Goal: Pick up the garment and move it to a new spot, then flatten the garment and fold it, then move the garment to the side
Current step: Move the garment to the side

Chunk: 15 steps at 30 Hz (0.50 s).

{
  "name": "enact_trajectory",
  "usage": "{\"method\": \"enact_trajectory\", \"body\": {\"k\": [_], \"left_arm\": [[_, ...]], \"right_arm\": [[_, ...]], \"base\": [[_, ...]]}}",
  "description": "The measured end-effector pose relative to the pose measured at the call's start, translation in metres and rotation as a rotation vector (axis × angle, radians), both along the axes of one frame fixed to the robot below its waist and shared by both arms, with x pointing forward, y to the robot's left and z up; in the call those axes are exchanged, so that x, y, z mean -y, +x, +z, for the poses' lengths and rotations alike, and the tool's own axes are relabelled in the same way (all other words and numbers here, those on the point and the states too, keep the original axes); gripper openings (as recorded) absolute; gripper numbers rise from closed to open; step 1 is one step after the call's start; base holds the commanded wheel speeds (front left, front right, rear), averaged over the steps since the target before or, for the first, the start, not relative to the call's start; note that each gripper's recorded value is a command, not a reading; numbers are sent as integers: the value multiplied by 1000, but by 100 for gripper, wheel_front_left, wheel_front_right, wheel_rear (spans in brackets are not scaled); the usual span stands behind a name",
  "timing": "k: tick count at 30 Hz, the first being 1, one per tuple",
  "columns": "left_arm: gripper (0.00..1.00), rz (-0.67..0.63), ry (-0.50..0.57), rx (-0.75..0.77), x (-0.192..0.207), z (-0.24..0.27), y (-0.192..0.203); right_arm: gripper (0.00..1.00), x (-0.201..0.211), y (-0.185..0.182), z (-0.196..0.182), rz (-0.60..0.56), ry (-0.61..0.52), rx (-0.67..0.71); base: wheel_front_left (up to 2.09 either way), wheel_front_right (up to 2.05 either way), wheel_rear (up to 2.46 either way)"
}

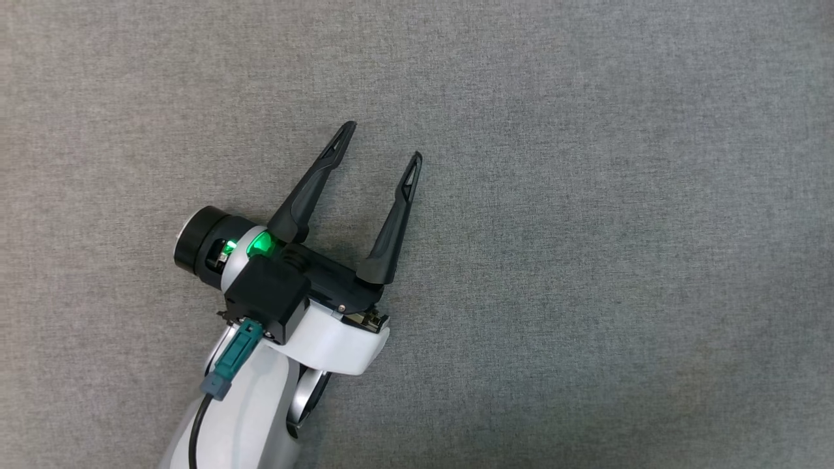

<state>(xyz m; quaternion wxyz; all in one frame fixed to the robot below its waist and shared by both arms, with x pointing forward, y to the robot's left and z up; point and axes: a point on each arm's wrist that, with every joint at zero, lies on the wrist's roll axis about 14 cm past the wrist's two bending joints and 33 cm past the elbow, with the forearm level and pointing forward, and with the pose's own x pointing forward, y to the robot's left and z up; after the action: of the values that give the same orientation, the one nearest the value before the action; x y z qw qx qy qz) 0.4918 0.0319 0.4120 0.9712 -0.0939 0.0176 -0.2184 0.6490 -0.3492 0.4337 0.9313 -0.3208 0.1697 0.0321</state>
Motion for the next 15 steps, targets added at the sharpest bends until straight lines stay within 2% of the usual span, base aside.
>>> {"method": "enact_trajectory", "body": {"k": [4, 7, 10, 15], "left_arm": [[100, 8, 3, 2, -2, 4, -1], [100, 14, 3, 8, -4, 8, -2], [100, 30, -2, 19, -7, 16, -4], [100, 67, -21, 19, -14, 31, -13]], "right_arm": [[100, -3, 6, 19, 16, -29, 44], [100, -16, 15, 44, 43, -11, 125], [100, -53, 19, 61, 100, 68, 210], [100, -118, -4, 61, 177, 243, 268]], "base": [[0, 0, 0], [0, 0, 0], [0, 0, 0], [0, 0, 0]]}}
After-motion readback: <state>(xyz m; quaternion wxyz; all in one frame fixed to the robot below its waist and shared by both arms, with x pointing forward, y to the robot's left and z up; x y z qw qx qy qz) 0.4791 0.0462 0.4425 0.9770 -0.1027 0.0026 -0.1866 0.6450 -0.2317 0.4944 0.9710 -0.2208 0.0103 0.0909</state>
